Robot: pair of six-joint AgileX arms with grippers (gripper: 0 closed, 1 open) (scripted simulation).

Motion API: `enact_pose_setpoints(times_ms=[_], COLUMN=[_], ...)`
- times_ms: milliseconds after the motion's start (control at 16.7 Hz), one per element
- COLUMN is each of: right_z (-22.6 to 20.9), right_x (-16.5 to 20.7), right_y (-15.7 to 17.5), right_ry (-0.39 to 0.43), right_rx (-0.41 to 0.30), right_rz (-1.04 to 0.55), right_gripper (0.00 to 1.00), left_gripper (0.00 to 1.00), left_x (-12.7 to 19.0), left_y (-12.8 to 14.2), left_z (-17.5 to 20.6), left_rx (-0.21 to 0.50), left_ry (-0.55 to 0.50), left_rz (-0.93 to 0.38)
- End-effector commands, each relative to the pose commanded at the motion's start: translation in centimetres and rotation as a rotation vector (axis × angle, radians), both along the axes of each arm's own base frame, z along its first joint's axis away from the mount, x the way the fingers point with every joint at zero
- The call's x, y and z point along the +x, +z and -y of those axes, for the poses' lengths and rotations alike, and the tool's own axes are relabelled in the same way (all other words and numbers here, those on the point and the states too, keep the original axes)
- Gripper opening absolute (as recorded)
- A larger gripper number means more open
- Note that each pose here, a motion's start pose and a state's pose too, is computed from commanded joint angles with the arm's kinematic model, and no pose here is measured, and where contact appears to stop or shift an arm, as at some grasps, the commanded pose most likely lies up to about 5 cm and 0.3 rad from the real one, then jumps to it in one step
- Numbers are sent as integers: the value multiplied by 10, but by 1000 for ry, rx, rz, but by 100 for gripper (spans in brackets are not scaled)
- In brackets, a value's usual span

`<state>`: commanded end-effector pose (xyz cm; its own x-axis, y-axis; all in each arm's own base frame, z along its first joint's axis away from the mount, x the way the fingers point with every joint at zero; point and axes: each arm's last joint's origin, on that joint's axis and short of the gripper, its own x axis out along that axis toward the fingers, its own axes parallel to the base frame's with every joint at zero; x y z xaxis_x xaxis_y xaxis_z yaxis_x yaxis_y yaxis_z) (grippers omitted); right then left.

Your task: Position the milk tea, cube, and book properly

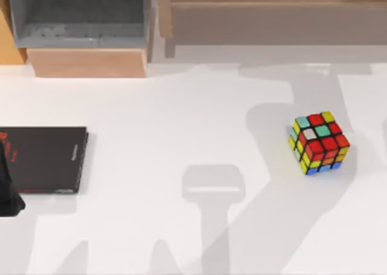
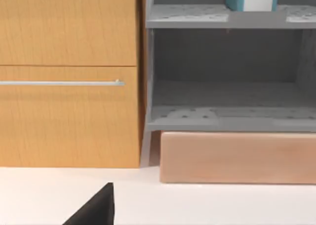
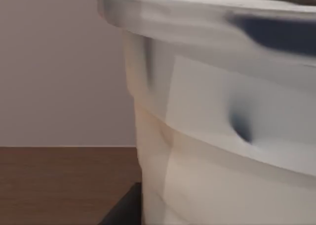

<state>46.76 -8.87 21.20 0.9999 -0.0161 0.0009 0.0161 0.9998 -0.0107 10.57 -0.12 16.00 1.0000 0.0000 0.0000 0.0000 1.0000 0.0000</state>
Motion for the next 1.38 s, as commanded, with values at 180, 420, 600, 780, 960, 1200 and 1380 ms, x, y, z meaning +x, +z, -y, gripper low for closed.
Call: enact_pose_setpoints(times_ms=[180, 420, 600, 780, 960, 1200, 1380], right_z=[0, 0, 0, 0, 1, 3, 1], right_x=[0, 0, 0, 0, -1, -17, -48], right_y=[0, 0, 0, 0, 1, 11, 7], right_ry=[0, 0, 0, 0, -3, -1, -3], right_rx=[0, 0, 0, 0, 1, -5, 2], right_rz=[0, 0, 0, 0, 2, 21, -6], right_gripper=[32, 2, 0, 0, 0, 0, 0], left_gripper=[100, 100, 100, 100, 100, 100, 100], left_x=[0, 0, 0, 0, 0, 0, 0], left_y=[0, 0, 0, 0, 0, 0, 0], left_z=[0, 0, 0, 0, 0, 0, 0], left_rx=[0, 0, 0, 0, 0, 0, 0], left_ry=[0, 0, 0, 0, 0, 0, 0], left_rz=[0, 0, 0, 0, 0, 0, 0])
